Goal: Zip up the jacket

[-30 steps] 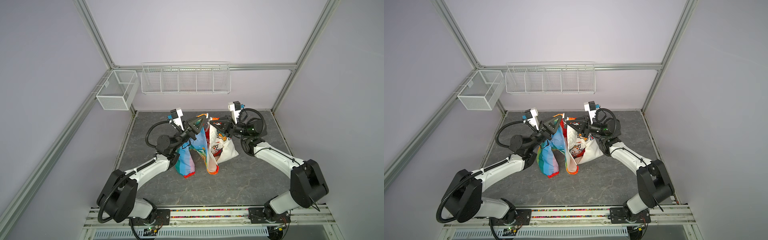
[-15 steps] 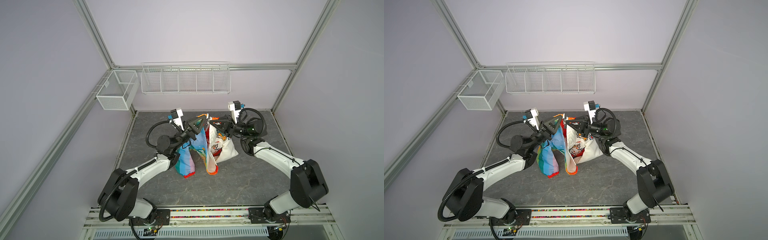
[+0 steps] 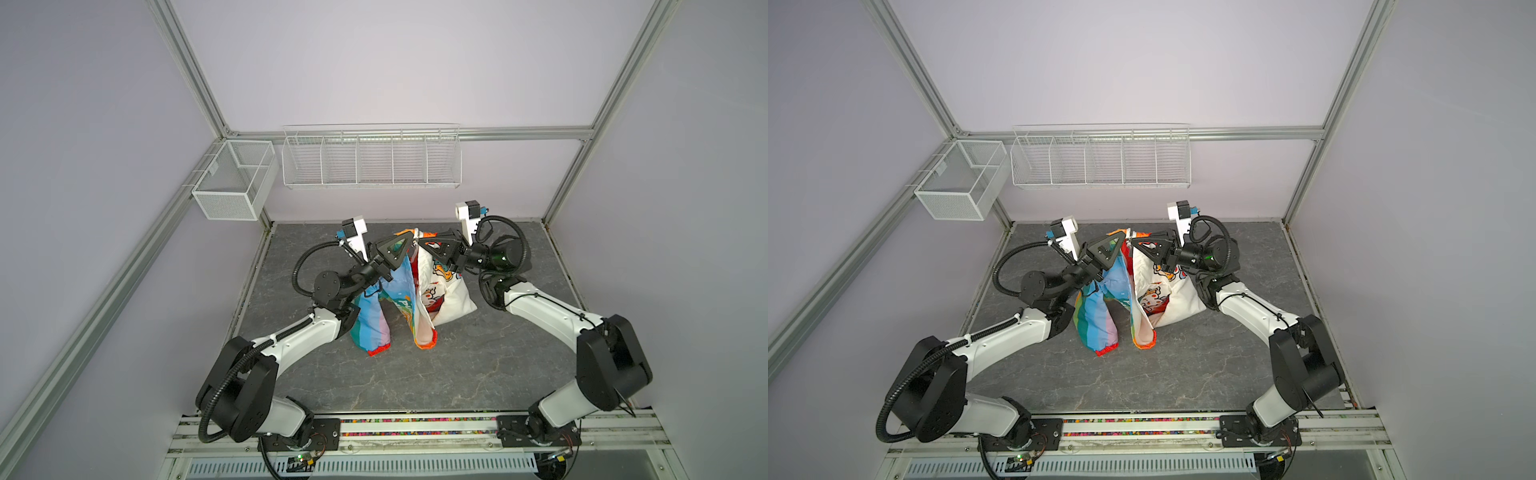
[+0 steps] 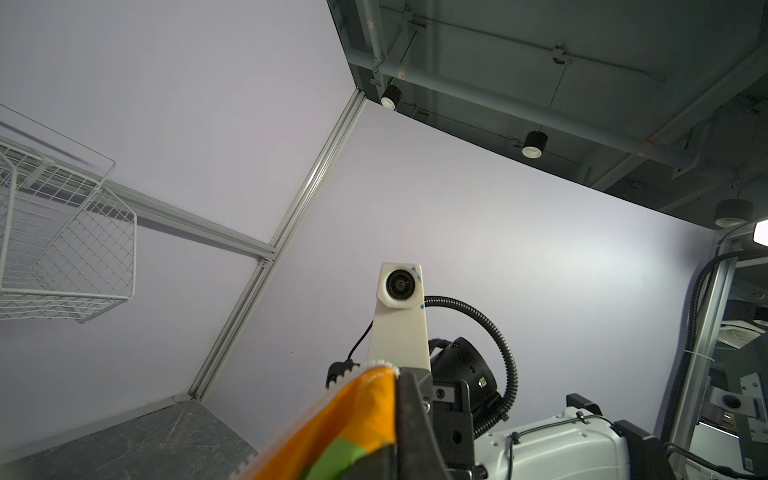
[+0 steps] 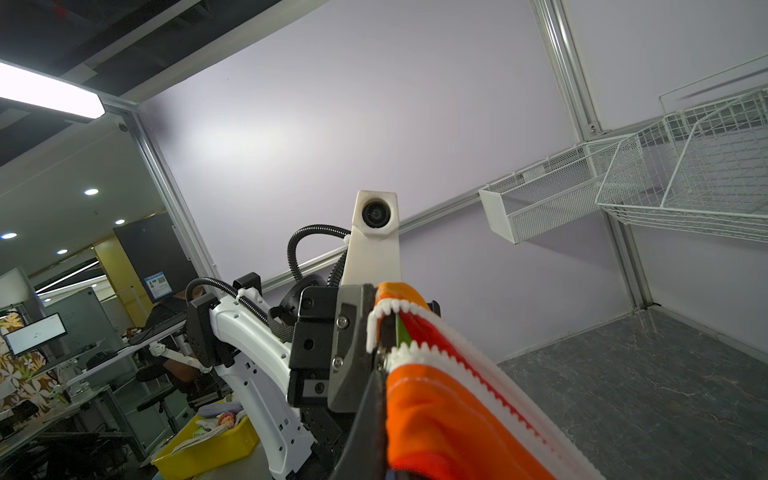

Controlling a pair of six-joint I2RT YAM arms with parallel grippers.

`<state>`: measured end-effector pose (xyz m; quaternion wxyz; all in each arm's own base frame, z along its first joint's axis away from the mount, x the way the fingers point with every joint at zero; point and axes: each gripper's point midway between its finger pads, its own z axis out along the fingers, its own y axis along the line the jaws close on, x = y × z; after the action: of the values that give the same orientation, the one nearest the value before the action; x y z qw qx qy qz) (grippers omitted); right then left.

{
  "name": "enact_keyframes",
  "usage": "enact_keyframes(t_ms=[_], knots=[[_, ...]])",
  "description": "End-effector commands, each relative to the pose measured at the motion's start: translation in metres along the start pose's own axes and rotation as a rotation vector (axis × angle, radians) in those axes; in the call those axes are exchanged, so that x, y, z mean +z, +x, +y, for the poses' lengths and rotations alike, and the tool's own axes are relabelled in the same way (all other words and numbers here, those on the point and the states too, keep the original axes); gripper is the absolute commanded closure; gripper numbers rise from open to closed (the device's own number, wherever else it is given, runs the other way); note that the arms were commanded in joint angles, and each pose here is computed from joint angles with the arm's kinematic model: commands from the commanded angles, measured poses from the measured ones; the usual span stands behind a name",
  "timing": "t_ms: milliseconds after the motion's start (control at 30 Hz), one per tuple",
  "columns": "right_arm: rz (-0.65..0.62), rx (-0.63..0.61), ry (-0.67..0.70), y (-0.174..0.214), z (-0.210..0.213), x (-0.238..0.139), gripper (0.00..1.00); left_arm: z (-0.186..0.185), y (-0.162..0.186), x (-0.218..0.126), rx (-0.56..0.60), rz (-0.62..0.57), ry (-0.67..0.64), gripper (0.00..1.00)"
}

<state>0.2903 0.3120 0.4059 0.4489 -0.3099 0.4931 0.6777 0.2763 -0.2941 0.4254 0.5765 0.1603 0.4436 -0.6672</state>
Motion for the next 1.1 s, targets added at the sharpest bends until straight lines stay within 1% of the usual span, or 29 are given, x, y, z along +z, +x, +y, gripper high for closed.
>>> enact_keyframes(t_ms=[0, 300, 733, 1067], knots=[[-0.050, -0.057, -0.045, -0.019, 0.015, 0.005, 0.93, -0.008, -0.002, -0.001, 0.016, -0.011, 0.042, 1.00], [-0.056, -0.058, -0.047, -0.020, 0.016, 0.005, 0.93, -0.005, -0.003, -0.002, 0.020, -0.018, 0.035, 1.00], [-0.041, -0.056, -0.052, -0.014, 0.022, 0.001, 0.94, -0.011, -0.015, -0.002, 0.021, -0.066, 0.043, 1.00], [-0.024, -0.054, -0.069, -0.010, 0.027, 0.003, 0.93, -0.005, -0.016, -0.001, -0.006, -0.088, 0.040, 1.00]])
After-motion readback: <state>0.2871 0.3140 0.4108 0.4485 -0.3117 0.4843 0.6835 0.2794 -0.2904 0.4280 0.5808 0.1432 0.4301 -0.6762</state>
